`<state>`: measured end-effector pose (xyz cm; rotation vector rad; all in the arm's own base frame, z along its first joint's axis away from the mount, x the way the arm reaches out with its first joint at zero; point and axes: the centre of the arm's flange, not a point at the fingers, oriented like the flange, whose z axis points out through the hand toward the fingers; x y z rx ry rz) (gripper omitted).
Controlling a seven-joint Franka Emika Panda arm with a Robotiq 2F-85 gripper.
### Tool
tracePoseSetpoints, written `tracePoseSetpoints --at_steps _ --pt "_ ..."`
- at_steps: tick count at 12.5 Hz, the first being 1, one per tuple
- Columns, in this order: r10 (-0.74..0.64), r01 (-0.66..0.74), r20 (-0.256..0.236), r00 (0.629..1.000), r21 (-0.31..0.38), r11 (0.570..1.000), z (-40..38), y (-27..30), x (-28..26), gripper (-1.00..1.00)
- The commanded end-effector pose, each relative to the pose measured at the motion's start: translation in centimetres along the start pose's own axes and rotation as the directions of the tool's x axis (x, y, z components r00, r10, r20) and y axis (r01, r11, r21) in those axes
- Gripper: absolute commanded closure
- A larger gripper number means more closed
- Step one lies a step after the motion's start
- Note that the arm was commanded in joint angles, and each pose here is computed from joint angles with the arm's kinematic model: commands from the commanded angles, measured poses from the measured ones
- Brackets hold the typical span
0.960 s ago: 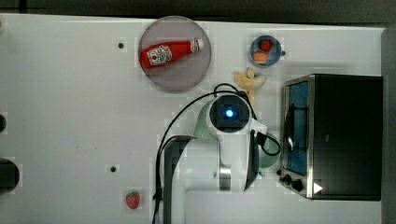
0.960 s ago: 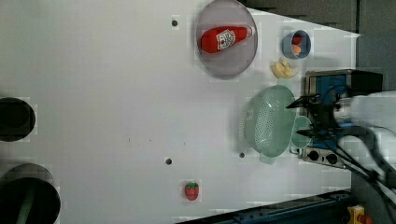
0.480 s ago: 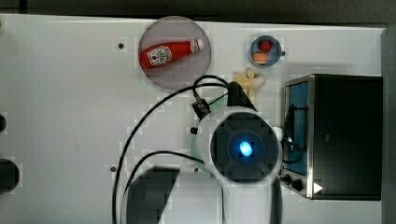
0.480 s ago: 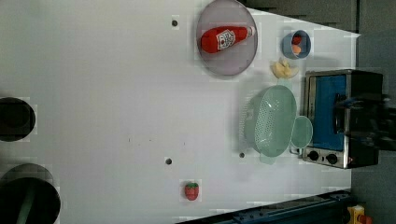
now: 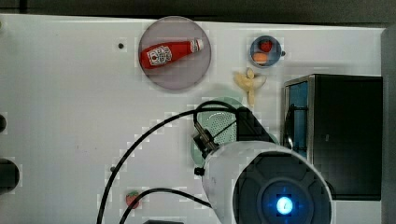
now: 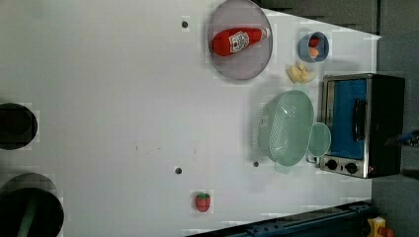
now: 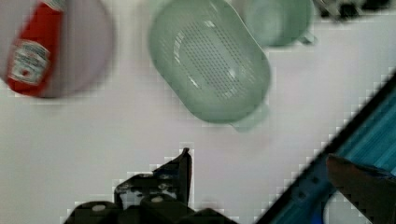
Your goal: Drag strainer left to right.
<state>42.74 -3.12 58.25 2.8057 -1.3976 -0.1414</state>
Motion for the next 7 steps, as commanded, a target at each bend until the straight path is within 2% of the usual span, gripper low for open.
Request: tracePoseSetpoints --at_steps 1,7 --pt "-0.047 0.048 0.026 0.999 -0.062 0.997 1.7 -1.0 0.5 -1.00" --pt "-0.046 0.050 0.041 0.998 -0.084 0.995 2.8 -1.6 0.8 -1.00"
